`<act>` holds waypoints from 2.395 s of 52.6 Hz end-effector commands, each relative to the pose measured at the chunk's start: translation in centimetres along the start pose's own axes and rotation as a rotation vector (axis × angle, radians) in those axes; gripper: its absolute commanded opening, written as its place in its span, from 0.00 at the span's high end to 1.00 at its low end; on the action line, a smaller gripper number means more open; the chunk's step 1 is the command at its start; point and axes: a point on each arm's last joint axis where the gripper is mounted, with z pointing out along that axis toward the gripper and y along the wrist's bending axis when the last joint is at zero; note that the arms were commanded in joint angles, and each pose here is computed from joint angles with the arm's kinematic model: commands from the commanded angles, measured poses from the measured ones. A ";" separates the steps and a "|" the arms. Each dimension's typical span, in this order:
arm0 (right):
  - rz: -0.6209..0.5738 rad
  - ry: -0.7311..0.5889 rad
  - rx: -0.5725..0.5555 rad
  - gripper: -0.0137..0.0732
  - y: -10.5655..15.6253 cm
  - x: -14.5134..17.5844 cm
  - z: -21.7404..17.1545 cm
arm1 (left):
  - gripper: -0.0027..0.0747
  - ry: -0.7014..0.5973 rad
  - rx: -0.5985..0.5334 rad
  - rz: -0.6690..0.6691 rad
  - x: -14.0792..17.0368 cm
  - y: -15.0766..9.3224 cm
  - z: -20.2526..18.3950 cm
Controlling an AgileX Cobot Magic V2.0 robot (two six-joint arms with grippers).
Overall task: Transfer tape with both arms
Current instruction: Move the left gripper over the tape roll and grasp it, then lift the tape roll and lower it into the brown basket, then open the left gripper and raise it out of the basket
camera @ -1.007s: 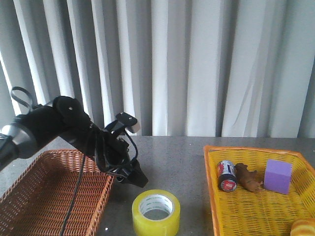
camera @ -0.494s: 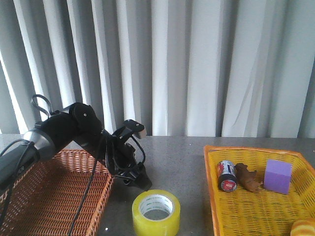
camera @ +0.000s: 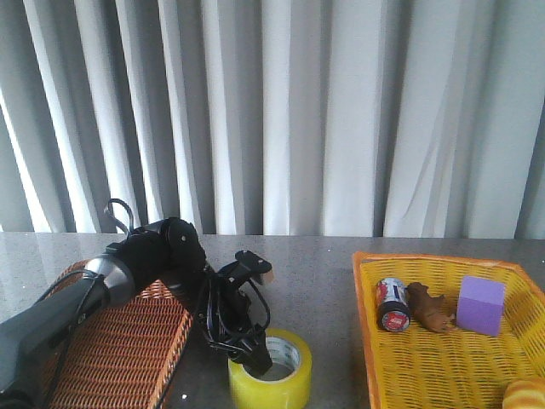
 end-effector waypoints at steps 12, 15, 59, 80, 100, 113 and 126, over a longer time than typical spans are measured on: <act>-0.013 -0.075 0.005 0.85 0.0 -1.3 0.0 | 0.93 -0.170 -0.059 0.036 -2.5 -2.1 -5.8; -0.013 -0.075 0.005 0.85 0.0 -1.3 0.0 | 0.98 -0.182 -0.064 0.039 -2.7 -2.3 -6.3; 0.008 -0.073 -0.015 0.85 0.2 -1.3 0.0 | 0.97 -0.203 -0.541 -0.294 6.3 4.1 -24.8; 0.017 -0.072 -0.025 0.85 0.3 -1.3 0.0 | 0.97 -0.008 -0.385 -0.398 9.1 8.1 -16.3; 0.017 -0.073 -0.025 0.85 0.3 -1.3 0.0 | 0.84 -0.015 -0.383 -0.427 9.1 8.1 -16.3; 0.017 -0.073 -0.025 0.85 0.3 -1.3 0.0 | 0.60 -0.025 -0.383 -0.477 9.1 8.1 -16.3; 0.014 -0.073 -0.022 0.85 0.2 -1.3 0.0 | 0.52 -0.064 -0.389 -0.492 8.6 7.7 -17.3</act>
